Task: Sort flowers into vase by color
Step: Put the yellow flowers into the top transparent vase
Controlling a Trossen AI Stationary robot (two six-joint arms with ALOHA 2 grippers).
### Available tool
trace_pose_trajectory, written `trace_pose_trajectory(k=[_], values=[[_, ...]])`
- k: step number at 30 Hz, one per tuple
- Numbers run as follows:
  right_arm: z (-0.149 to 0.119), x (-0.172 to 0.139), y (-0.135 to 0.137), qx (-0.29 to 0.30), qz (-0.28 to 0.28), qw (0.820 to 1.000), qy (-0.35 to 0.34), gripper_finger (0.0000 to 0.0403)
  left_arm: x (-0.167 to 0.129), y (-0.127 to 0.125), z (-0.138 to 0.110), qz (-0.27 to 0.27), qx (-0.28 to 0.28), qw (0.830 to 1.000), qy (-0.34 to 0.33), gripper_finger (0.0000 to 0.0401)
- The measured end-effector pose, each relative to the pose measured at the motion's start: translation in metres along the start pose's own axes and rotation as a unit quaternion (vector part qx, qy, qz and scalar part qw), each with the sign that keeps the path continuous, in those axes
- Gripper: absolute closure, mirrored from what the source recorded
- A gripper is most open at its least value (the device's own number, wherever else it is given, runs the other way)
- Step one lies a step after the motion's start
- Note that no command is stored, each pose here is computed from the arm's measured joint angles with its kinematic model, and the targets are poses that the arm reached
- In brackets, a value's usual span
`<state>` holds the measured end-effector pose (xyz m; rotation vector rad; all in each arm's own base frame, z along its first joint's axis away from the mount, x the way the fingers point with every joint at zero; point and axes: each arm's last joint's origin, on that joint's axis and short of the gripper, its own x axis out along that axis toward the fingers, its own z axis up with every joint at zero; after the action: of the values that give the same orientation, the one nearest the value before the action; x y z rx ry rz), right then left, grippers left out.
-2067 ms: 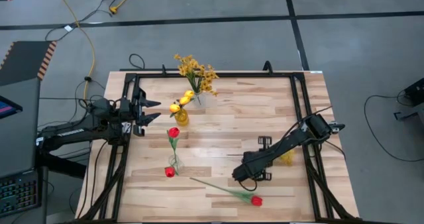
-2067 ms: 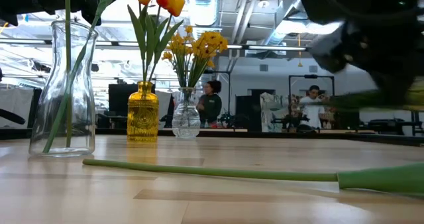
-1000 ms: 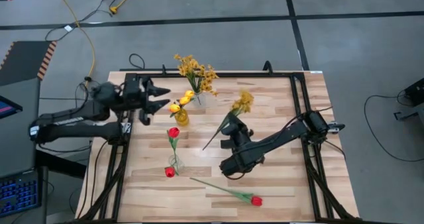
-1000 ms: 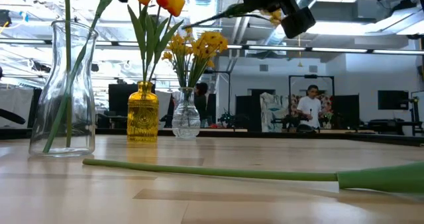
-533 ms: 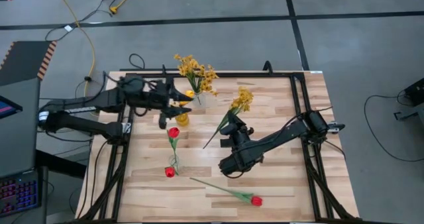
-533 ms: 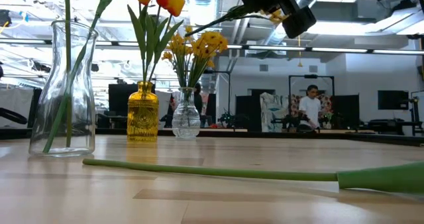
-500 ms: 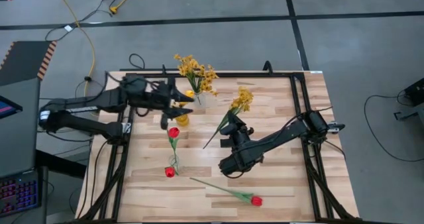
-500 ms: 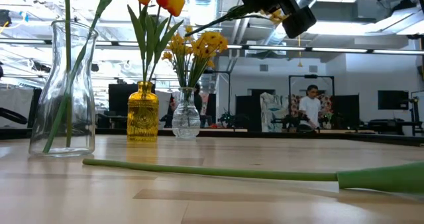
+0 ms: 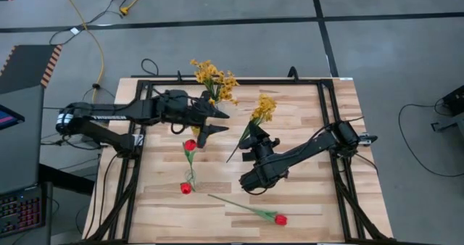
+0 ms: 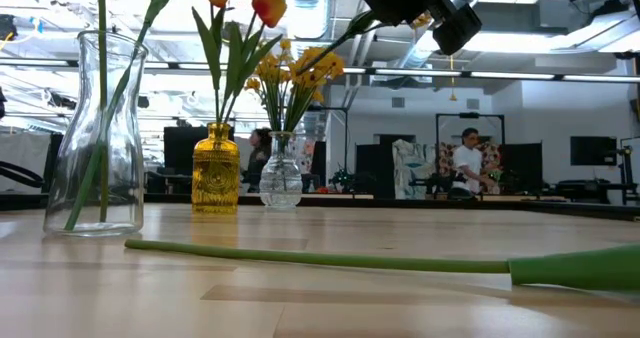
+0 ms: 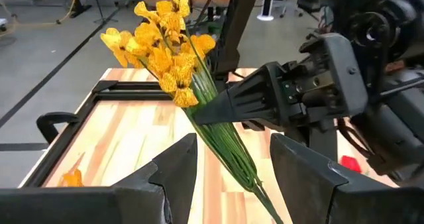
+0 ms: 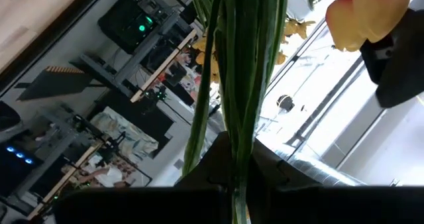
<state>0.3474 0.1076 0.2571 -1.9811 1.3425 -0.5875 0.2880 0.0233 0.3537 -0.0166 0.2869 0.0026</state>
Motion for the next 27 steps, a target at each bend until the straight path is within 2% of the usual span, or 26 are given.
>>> trace_pose_trajectory(k=[7,14,21,27], values=[[-0.002,0.008,-0.002,-0.024,0.008,1.0,0.008,0.0359,0.018,-0.001,-0.001,0.008,0.008,1.0,0.021,0.0222],[-0.015,0.013,-0.028,0.032,0.012,0.999,0.014,0.0359,0.032,0.0,-0.004,0.01,0.007,0.999,0.047,0.0222],[-0.029,0.013,-0.052,0.091,0.011,0.996,0.014,0.0359,0.032,0.0,-0.002,0.011,0.004,0.999,0.041,0.0222],[-0.029,0.014,-0.062,0.075,0.011,0.997,0.014,0.0359,0.031,0.0,-0.001,0.003,-0.004,0.999,0.041,0.0222]])
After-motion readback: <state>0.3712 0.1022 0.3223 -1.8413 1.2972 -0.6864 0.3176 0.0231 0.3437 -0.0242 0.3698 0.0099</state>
